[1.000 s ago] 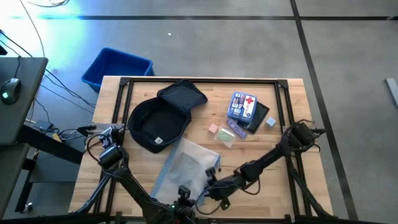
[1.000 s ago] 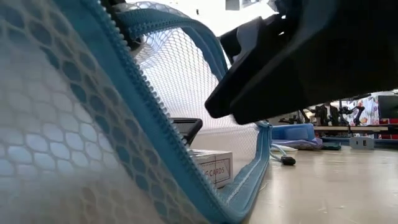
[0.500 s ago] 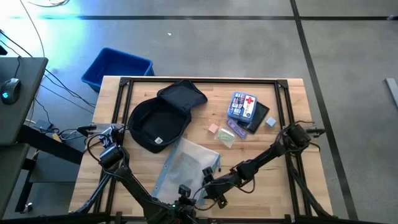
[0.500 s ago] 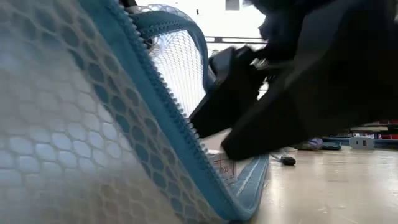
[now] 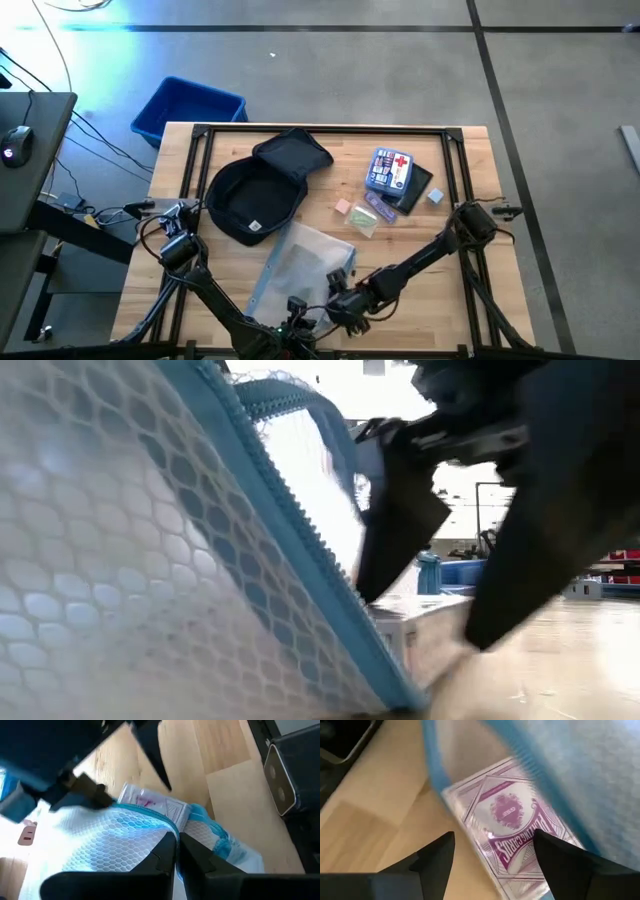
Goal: Unpack backpack
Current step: Put the playing card into the transparent zip bag
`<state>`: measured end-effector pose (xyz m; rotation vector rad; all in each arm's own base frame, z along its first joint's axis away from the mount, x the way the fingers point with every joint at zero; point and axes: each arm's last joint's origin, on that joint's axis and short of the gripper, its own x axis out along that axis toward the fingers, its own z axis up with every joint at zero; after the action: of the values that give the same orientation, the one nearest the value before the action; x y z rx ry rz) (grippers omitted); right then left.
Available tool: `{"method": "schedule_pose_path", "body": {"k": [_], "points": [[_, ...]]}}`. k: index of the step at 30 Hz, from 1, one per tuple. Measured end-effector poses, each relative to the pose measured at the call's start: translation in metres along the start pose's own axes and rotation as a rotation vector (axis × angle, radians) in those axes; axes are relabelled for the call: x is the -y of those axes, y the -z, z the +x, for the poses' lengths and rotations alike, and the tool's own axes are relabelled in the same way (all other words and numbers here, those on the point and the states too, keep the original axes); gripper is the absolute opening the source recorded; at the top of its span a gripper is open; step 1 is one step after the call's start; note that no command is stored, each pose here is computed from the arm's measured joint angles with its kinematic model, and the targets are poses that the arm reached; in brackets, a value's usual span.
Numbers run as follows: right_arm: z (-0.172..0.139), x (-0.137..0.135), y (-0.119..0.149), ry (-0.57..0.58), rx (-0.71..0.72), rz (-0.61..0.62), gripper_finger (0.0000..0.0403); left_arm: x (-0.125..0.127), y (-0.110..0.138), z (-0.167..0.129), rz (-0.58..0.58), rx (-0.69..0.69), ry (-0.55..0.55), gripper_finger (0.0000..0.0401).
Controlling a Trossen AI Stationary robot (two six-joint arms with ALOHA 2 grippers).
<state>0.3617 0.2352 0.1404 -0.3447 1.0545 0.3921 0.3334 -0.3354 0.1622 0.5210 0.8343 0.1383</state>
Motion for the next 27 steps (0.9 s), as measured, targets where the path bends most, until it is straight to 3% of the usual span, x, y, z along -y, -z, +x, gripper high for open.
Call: {"method": "schedule_pose_path", "body": {"k": [7, 12, 23, 27], "points": [[-0.006, -0.010, -0.005, 0.020, -0.010, -0.041, 0.0252, 0.001, 0.000, 0.000, -0.001, -0.007, 0.015, 0.0000], [-0.005, 0.001, -0.009, 0.037, 0.027, -0.008, 0.0262, 0.001, 0.001, 0.000, -0.004, -0.009, 0.017, 0.0000], [0.006, 0.024, -0.005, 0.028, -0.017, 0.039, 0.0378, 0.001, 0.001, 0.000, -0.027, -0.021, 0.041, 0.0000], [0.012, 0.024, 0.001, 0.037, -0.063, 0.027, 0.0398, 0.001, 0.001, 0.000, -0.026, -0.021, 0.042, 0.0000]]}}
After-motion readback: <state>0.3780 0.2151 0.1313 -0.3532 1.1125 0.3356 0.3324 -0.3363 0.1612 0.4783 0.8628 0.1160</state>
